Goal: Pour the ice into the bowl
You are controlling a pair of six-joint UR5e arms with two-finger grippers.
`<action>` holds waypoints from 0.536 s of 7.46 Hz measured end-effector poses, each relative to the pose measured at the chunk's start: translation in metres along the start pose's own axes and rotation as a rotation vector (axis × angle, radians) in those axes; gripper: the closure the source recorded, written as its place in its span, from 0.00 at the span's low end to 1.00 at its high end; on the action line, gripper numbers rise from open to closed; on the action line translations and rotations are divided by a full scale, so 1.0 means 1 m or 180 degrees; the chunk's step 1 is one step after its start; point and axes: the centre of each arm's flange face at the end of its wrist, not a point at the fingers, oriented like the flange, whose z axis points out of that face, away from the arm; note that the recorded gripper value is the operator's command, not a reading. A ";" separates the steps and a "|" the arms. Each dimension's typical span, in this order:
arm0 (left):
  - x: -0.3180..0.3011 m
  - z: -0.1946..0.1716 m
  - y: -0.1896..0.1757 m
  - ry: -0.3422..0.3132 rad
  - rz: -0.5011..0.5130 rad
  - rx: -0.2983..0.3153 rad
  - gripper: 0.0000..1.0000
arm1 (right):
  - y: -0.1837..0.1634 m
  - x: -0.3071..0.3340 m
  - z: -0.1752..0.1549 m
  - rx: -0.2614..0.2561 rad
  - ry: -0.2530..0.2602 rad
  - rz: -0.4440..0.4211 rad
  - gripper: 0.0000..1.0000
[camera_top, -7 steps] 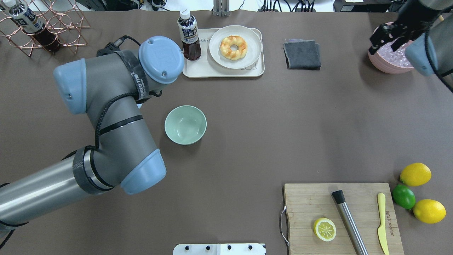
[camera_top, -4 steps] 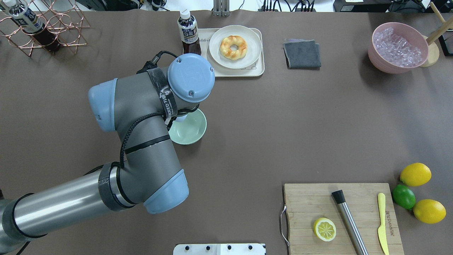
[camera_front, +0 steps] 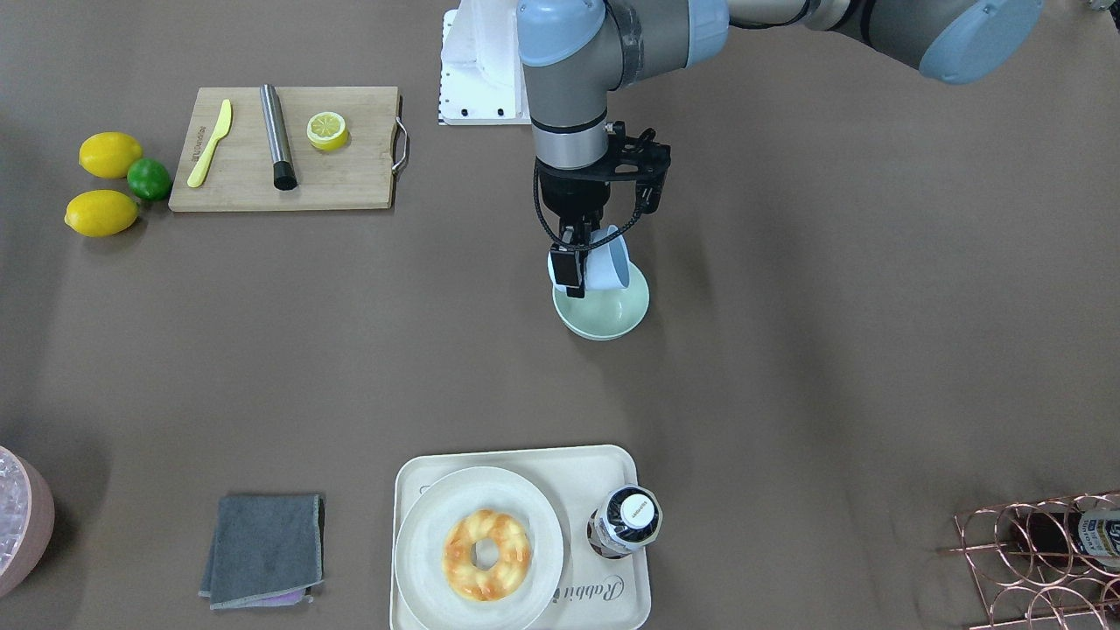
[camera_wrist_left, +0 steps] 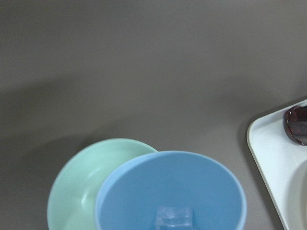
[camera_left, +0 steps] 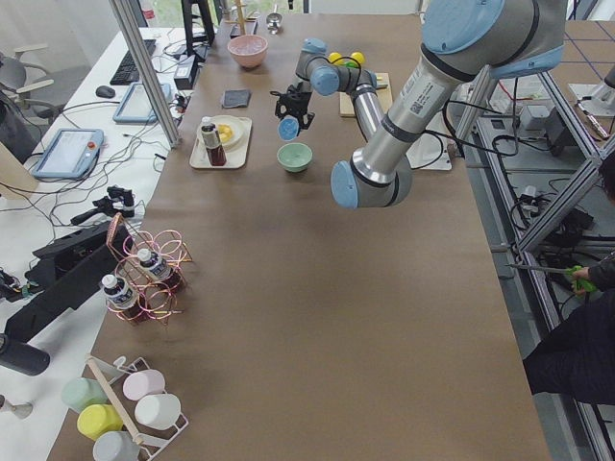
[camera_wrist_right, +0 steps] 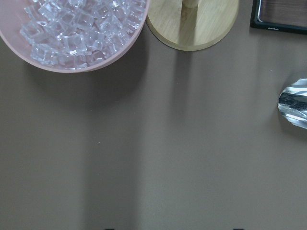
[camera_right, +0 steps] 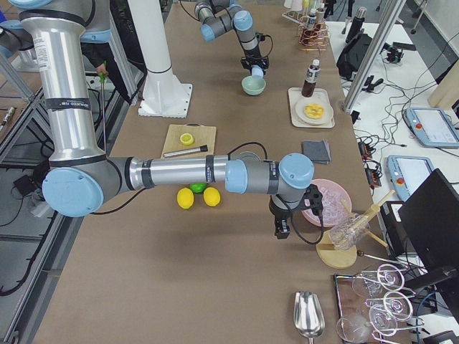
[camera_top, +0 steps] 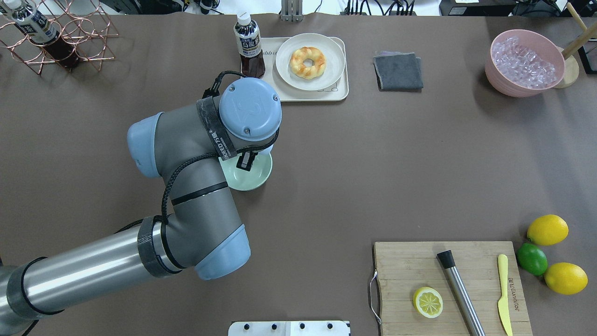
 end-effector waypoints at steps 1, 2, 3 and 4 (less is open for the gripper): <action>-0.005 -0.001 0.011 0.0066 -0.0103 -0.0141 0.44 | 0.002 0.004 0.000 0.0002 0.0014 0.0009 0.01; -0.012 0.000 0.021 0.0114 -0.0247 -0.0268 0.44 | 0.003 0.008 0.002 -0.0015 0.0066 0.0030 0.01; -0.019 0.001 0.030 0.0137 -0.0355 -0.0370 0.43 | 0.003 0.015 0.005 -0.0048 0.0156 0.0066 0.01; -0.027 0.003 0.038 0.0154 -0.0444 -0.0473 0.43 | 0.002 0.021 0.008 -0.0078 0.0226 0.0098 0.01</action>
